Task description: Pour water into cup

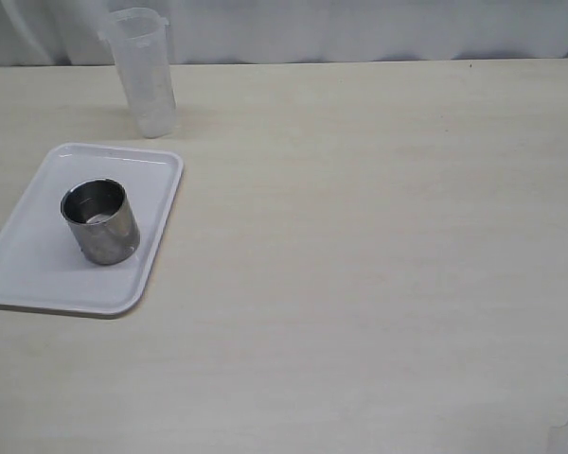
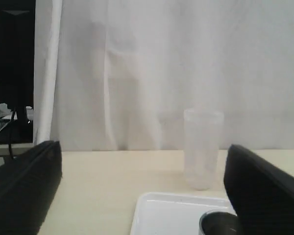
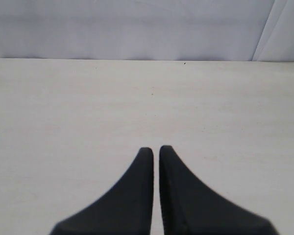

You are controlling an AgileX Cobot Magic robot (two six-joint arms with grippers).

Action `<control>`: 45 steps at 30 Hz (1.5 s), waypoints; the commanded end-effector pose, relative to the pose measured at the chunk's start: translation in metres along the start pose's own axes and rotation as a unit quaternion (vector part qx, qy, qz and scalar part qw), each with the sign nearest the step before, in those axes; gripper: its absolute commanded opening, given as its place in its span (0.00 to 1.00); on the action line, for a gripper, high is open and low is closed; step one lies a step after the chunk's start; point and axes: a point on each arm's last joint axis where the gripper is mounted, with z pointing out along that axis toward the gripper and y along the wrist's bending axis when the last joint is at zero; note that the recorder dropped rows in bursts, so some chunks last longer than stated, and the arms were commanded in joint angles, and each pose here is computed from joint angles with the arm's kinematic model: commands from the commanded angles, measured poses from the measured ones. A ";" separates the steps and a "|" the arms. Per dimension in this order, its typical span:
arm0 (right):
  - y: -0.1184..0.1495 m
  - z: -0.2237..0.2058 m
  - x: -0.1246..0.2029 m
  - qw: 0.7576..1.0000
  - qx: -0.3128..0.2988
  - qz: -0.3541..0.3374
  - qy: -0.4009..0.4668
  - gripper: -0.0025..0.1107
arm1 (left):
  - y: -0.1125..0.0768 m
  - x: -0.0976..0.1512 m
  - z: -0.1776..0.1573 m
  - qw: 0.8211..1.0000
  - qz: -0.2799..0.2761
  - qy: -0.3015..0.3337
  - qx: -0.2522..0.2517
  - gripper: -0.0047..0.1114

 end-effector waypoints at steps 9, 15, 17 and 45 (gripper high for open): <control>0.000 0.000 0.001 1.000 -0.002 -0.003 -0.002 0.06 | 0.001 0.021 -0.002 0.992 0.061 0.110 0.002 0.76; 0.000 0.000 0.001 1.000 -0.002 -0.003 -0.002 0.06 | 0.001 0.024 -0.003 0.990 0.064 0.128 0.002 0.76; 0.000 0.000 0.001 1.000 -0.002 -0.003 -0.002 0.06 | 0.002 0.027 -0.004 0.987 0.066 0.145 0.002 0.76; 0.000 0.000 0.001 1.000 -0.002 -0.003 -0.002 0.06 | 0.002 0.027 -0.004 0.985 0.091 0.145 0.004 0.76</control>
